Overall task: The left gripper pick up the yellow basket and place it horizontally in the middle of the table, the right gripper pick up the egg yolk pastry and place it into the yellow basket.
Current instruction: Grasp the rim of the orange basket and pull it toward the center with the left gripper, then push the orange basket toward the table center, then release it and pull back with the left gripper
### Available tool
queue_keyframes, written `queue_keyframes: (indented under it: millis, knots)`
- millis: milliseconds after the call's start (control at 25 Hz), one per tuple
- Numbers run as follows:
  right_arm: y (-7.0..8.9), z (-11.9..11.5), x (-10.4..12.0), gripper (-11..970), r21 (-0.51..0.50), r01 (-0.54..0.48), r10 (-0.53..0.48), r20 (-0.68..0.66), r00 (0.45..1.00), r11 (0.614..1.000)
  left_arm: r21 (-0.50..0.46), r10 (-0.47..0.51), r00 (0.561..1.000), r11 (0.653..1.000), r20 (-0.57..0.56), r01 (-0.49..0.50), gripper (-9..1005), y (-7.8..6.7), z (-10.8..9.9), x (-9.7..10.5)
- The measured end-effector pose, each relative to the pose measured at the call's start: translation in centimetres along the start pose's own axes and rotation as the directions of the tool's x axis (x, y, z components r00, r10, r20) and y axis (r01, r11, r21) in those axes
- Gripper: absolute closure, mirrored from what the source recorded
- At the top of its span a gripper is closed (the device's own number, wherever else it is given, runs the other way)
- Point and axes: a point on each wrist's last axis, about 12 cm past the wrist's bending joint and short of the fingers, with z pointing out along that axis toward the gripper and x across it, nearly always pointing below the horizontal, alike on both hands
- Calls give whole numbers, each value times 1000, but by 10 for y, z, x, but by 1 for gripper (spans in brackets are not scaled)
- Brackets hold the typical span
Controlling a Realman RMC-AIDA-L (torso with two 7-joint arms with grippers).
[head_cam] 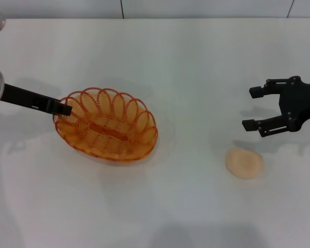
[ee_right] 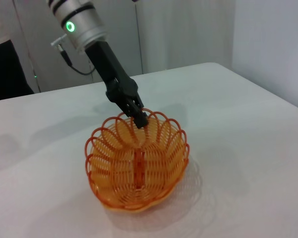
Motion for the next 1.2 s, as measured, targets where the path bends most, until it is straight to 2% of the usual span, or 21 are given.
queue_keyframes:
  millis: [200, 320, 360, 600, 880, 1200]
  knots:
    - [0, -2, 0, 88, -1, 2, -2, -1, 1000, 1000, 54, -69, 997, 996, 24, 68, 908, -5, -9, 4]
    - [1, -5, 1, 88, 5, 6, -6, -3, 1000, 1000, 103, -152, 988, 984, 33, 148, 912, -16, -11, 7]
    - [1, -6, 1, 88, 7, 8, -8, -4, 1000, 1000, 103, -152, 988, 984, 33, 148, 913, -16, -11, 7]
    - [3, -7, 4, 89, 11, 8, -8, -5, 1000, 1000, 149, -292, 956, 946, 14, 286, 919, -29, -3, 8]
    - [5, -9, 7, 89, 14, 13, -13, -8, 1000, 1000, 47, -302, 953, 952, -25, 303, 920, -47, 15, 0]
    - [5, -11, 10, 89, 18, 12, -12, -15, 1000, 1000, 67, -301, 953, 951, -9, 301, 919, -63, 30, -7]
